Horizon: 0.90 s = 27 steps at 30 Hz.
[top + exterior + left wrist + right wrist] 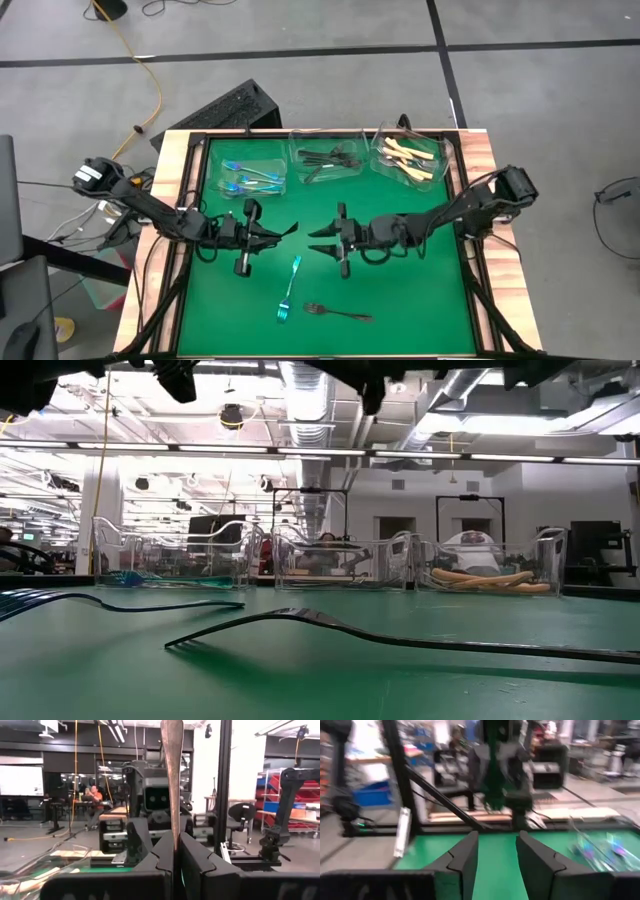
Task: Sort silverware by color (type)
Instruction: Put the brown fork into the middle transparent bin
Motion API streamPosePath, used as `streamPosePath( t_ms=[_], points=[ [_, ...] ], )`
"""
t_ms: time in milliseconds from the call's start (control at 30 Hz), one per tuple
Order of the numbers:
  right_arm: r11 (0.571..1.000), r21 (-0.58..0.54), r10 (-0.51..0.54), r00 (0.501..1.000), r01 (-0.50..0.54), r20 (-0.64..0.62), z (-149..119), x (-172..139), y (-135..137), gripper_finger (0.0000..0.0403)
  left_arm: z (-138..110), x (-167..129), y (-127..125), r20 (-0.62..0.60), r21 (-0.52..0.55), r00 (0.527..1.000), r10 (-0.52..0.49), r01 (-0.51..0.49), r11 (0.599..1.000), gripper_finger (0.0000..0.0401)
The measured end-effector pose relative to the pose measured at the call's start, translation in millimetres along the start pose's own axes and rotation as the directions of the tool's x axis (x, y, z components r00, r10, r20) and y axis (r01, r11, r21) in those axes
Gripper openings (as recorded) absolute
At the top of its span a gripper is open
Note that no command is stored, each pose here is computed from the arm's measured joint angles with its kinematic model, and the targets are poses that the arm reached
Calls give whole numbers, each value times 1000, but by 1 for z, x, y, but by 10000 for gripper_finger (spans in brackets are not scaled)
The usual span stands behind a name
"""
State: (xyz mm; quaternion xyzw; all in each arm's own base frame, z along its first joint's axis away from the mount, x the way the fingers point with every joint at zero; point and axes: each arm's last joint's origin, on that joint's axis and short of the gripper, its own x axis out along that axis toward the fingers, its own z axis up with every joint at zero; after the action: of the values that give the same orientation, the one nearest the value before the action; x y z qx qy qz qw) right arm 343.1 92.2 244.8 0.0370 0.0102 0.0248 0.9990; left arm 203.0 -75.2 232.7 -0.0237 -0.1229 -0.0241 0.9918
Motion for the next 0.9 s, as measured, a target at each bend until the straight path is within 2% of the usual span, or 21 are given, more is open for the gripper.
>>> streamPosePath(
  t_ms=[67, 167, 367, 667, 900],
  points=[
    [999, 8, 45, 998, -46, 36, 5, 1, -4, 161, -1, 1, -1, 11, -3, 1000, -5, 5, 1000, 0],
    [998, 0, 56, 996, -56, 73, 7, 2, -5, 168, -1, 2, -2, 32, -2, 999, -28, 28, 1000, 0],
    [1000, -15, 8, 997, -7, 72, 7, 2, -6, 189, 4, 2, -1, 78, 23, 996, -30, 29, 999, 0],
    [999, -37, -3, 988, 8, 156, 19, 4, -9, 262, 6, 2, 2, 92, 29, 996, 15, -18, 999, 0],
    [993, -119, -4, 982, 27, 188, 36, 10, -8, 271, 5, 2, 3, 84, 18, 996, 21, -23, 1000, 0]
  ],
)
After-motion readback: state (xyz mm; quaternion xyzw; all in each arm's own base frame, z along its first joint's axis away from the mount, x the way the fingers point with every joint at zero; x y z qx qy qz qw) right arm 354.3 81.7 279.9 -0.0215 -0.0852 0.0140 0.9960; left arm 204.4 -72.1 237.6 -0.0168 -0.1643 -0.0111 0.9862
